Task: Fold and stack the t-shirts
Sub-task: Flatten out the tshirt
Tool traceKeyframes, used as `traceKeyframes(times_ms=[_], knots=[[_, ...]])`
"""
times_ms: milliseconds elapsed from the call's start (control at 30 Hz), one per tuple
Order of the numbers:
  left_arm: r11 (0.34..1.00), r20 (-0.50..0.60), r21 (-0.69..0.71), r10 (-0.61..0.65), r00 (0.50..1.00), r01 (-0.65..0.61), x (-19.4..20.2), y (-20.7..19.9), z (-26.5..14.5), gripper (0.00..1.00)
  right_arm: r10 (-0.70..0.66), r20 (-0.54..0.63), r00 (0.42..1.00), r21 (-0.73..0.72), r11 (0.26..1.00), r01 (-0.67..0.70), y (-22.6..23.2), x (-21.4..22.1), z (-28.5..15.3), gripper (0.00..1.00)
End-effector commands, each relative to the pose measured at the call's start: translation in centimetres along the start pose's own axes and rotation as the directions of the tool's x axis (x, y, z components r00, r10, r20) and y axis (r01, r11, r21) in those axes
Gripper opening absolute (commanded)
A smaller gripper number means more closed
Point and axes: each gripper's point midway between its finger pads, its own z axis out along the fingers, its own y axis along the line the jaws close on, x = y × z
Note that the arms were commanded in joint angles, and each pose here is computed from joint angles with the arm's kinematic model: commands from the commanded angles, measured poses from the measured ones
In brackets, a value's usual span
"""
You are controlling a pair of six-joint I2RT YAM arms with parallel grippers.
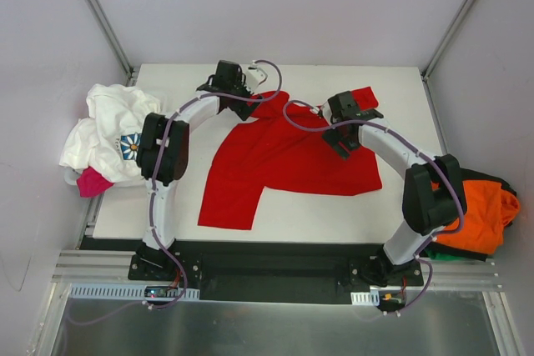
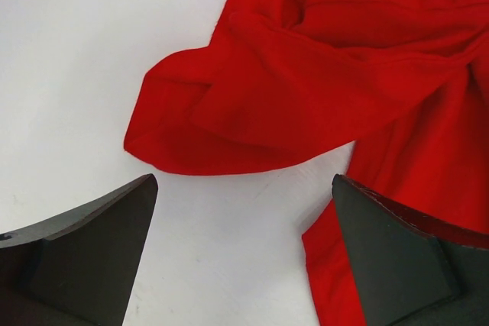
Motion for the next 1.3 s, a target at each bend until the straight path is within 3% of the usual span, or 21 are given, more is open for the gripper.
traceKeyframes(times_ms=[0,233,467,600,800,967,1267], knots=[[0.995,0.041,0.099,0.0,0.999,-0.004,-1.8,-1.7,0.4,0.99,0.02,0.022,1.0,0.006,1.0,-0.02,-0.4,-1.0,-1.0,0.85],[0.976,0.01,0.21,0.05,0.999,-0.051,-1.3,-3.2,1.1,0.99,0.013,0.016,1.0,0.002,1.0,-0.013,-0.1,-1.0,-0.9,0.86],[0.963,-0.03,0.255,0.099,0.995,-0.088,-0.4,-3.5,1.8,0.86,0.005,0.014,1.0,-0.005,1.0,-0.005,0.1,-0.9,-0.9,0.86],[0.957,-0.064,0.273,0.12,0.991,-0.098,0.4,-3.8,1.9,0.6,0.005,0.016,1.0,-0.01,1.0,-0.004,0.2,-1.0,-0.9,0.85],[0.951,-0.104,0.285,0.155,0.982,-0.119,1.7,-4.3,2.4,0.37,-0.001,0.016,1.0,-0.024,1.0,0.001,0.6,-1.1,-0.8,0.84],[0.956,-0.124,0.265,0.167,0.978,-0.129,2.0,-3.8,3.0,0.0,-0.006,0.017,1.0,-0.033,0.999,0.007,0.9,-1.0,-0.9,0.84],[0.98,-0.15,0.13,0.171,0.974,-0.152,0.5,-0.5,2.8,0.0,-0.028,0.0,1.0,-0.05,0.998,0.028,1.9,-0.6,-0.4,0.82]])
